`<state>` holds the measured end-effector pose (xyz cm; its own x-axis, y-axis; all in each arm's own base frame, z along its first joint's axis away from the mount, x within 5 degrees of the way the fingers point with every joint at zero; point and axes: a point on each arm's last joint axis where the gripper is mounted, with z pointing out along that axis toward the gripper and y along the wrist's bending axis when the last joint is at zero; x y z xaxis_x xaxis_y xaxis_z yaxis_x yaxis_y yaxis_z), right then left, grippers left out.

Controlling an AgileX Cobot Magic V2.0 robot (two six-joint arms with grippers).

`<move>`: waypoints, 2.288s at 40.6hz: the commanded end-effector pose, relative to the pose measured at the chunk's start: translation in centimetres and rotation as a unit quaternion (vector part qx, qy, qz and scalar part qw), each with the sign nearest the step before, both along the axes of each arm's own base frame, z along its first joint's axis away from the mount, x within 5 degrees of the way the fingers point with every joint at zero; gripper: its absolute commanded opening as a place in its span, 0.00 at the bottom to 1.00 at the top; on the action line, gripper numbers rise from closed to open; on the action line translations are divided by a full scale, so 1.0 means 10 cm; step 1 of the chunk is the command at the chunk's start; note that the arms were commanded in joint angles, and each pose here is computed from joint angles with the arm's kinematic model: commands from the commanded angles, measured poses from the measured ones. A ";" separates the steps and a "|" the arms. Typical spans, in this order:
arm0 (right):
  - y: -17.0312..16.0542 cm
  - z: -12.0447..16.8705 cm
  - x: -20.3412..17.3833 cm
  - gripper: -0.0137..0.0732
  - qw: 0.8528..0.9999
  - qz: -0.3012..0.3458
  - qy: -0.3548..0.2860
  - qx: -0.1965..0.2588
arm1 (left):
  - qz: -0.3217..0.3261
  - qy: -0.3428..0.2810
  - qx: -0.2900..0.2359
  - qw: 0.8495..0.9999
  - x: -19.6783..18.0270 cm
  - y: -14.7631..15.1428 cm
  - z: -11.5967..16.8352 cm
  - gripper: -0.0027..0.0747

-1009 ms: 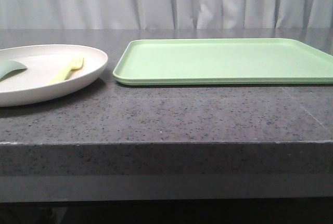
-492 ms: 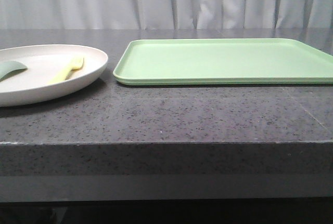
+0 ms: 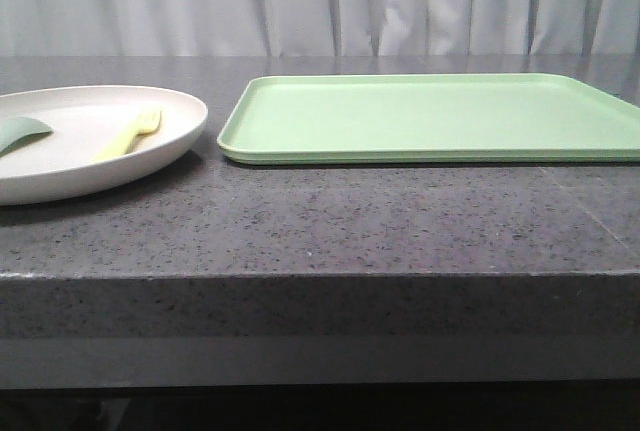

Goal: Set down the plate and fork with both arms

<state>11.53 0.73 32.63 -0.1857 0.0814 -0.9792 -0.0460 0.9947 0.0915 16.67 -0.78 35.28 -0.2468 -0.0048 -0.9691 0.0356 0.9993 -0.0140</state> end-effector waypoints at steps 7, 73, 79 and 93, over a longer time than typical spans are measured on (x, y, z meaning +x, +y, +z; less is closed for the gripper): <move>0.00 0.20 0.01 0.91 0.998 -0.002 -0.061 0.004 | 0.029 0.152 0.000 0.988 0.55 0.07 0.35 0.76; 0.00 0.20 0.01 0.91 0.998 -0.002 -0.061 0.004 | 0.025 0.458 -0.007 0.888 1.70 0.05 -0.69 0.02; 0.00 0.20 0.01 0.91 0.998 -0.002 -0.060 0.004 | 0.035 0.443 -0.019 0.895 1.65 0.13 -0.59 0.02; 0.00 0.20 0.01 0.91 0.998 -0.002 -0.060 0.004 | -0.028 0.363 -0.183 0.913 1.56 0.37 -0.26 0.01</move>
<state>11.53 0.74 32.67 -0.1815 0.0817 -0.9800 -0.0465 0.9947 0.0915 32.58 2.90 29.56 -0.9027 -0.2090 -0.3762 -0.1057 0.9550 -0.2770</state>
